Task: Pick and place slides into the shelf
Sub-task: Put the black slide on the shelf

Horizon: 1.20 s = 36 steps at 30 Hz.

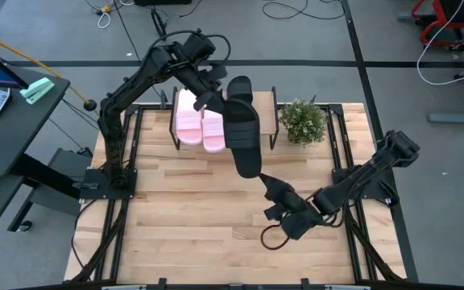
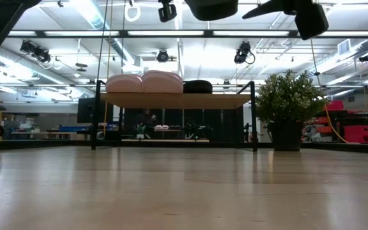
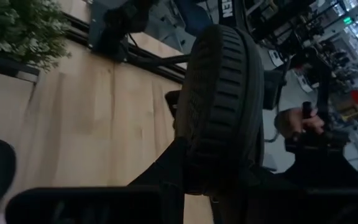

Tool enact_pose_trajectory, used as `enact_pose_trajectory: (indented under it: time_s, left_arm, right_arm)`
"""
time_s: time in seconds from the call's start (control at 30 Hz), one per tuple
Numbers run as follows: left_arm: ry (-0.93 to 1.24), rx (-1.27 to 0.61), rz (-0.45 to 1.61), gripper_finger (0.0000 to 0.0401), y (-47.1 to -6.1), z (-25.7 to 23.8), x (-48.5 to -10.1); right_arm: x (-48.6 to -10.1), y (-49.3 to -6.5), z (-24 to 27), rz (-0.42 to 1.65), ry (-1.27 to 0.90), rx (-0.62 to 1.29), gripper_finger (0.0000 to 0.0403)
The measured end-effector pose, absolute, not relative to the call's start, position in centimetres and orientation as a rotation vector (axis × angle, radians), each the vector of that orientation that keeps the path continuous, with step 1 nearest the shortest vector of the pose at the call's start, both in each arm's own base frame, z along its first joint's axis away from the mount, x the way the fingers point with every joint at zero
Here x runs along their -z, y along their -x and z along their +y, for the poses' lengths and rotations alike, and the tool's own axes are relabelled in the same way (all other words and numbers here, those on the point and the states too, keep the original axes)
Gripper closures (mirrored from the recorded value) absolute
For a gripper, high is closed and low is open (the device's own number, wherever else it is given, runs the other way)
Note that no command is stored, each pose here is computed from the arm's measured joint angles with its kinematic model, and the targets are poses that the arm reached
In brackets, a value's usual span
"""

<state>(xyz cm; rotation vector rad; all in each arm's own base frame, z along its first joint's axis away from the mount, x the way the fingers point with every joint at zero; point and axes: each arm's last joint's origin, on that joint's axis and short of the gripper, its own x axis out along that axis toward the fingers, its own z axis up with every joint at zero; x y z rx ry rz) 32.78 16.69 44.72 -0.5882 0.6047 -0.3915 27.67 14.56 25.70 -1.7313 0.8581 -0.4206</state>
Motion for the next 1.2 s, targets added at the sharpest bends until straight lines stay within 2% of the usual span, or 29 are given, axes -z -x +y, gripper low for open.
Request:
enact_pose_trajectory:
  time_s: [0.33,0.67,0.97,1.2]
  left_arm:
    - [0.674,0.384,0.625,0.0341,-32.8,16.6,-44.7]
    - [0.677,0.395,0.632,0.0342,-33.0,16.0,-44.8]
    - [0.69,0.402,0.648,0.0341,-33.3,15.4,-44.7]
    - [0.705,0.403,0.67,0.0341,-33.2,15.1,-44.6]
  right_arm:
    - [-24.5,-27.6,16.4,0.83,1.738,0.431,0.0257]
    - [-29.2,-27.5,18.6,0.717,1.677,0.412,0.0266]
    - [-31.2,-28.6,18.4,0.704,1.719,0.329,0.0238]
    - [-30.9,-28.5,18.7,0.664,1.675,0.273,0.019]
